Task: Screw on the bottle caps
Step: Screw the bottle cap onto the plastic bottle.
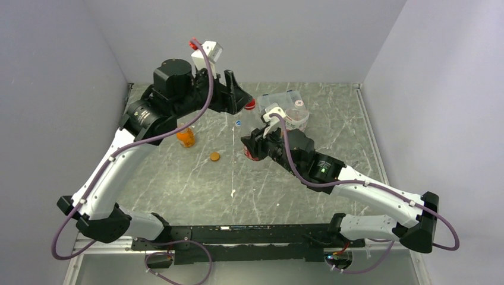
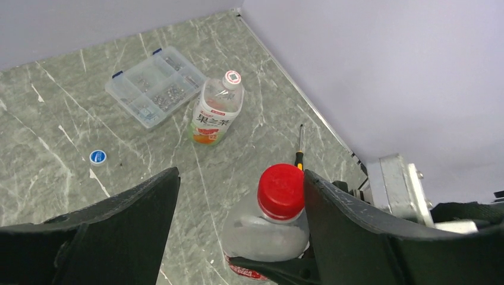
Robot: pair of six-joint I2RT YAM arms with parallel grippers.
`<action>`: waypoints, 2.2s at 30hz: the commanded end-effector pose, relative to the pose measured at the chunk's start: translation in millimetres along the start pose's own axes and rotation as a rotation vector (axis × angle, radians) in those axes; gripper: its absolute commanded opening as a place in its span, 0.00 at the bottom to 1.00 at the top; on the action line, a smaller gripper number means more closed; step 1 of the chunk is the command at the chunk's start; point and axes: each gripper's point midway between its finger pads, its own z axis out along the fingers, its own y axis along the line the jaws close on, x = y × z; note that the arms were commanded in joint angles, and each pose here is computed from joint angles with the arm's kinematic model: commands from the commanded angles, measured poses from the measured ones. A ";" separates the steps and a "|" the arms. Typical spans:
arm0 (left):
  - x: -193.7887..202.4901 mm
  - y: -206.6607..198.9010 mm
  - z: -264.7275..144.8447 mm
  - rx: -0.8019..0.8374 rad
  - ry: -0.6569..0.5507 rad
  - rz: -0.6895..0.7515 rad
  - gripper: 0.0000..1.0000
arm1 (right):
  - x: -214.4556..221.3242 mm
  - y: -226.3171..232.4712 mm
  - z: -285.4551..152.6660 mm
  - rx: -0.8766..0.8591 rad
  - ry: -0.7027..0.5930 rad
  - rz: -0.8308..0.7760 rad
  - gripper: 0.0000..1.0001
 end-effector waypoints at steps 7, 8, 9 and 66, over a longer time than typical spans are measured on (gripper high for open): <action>-14.3 -13.1 11.8 0.008 -0.053 -0.015 0.73 | -32.1 3.6 2.6 0.013 -0.080 0.006 0.21; -12.4 -12.8 12.9 0.007 -0.046 -0.016 0.72 | -31.9 3.4 3.0 0.014 -0.079 0.006 0.21; -11.1 -12.6 13.7 0.006 -0.041 -0.017 0.71 | -32.5 3.8 2.6 0.012 -0.080 0.007 0.21; 19.6 -122.6 -80.0 0.750 -0.006 0.129 0.17 | -107.3 110.4 -111.3 -0.929 -0.231 0.014 0.20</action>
